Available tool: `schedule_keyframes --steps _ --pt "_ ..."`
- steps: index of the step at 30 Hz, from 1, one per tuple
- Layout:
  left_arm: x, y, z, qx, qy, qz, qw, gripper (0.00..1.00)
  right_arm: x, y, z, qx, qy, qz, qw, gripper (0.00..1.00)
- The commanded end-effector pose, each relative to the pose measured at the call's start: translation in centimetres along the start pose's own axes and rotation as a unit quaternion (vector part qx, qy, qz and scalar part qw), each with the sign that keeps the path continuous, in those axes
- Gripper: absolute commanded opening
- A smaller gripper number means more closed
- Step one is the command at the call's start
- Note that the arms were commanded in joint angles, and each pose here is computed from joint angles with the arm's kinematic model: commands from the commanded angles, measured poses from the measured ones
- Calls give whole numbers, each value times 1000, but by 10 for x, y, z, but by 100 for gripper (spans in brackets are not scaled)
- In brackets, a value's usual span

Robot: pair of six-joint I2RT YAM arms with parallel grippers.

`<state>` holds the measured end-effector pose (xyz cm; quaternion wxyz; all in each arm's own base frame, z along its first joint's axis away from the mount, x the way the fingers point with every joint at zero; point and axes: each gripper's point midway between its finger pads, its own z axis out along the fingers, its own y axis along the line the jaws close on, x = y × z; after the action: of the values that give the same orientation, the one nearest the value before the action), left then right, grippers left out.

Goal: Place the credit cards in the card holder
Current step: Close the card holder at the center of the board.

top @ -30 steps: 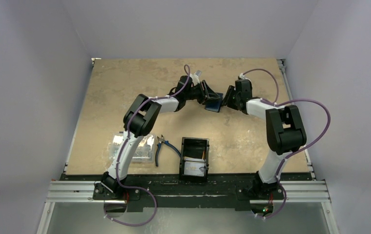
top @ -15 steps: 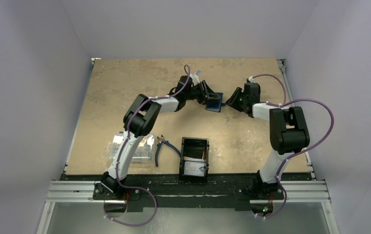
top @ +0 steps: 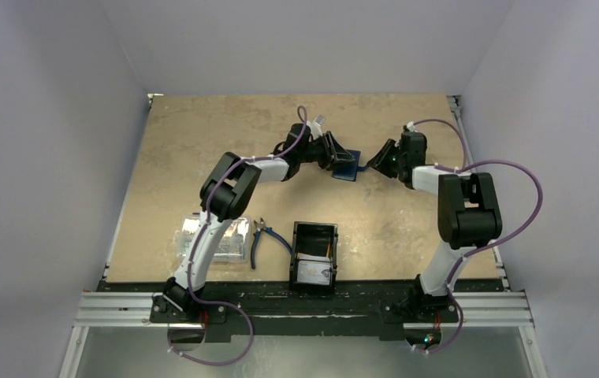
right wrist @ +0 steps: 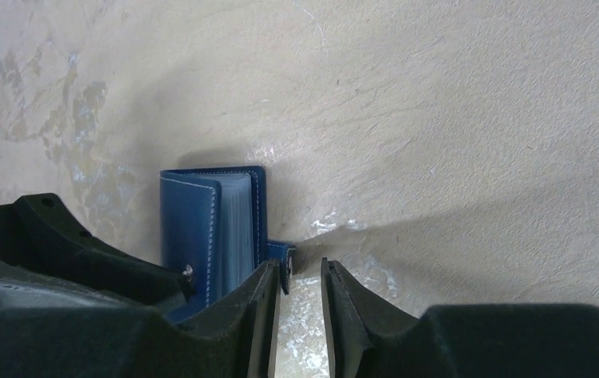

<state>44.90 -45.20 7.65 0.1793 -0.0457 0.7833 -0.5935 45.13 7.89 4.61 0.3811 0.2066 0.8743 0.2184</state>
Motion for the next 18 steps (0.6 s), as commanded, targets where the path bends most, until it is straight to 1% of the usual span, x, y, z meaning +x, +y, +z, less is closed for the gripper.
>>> schedule_keyframes --steps 1,5,13,18 --pt "-5 -8 3 15 -1 19 1000 35 -24 22 -6 -40 -25 -7 999 33" --pt "-4 -6 3 14 0 18 1000 35 -24 23 -7 -46 -26 -7 999 32" --pt "-4 -6 4 14 1 19 1000 35 -28 26 -10 -58 -28 -3 998 27" --pt "-3 -4 4 13 1 18 1000 34 -30 28 -12 -62 -32 -3 998 30"
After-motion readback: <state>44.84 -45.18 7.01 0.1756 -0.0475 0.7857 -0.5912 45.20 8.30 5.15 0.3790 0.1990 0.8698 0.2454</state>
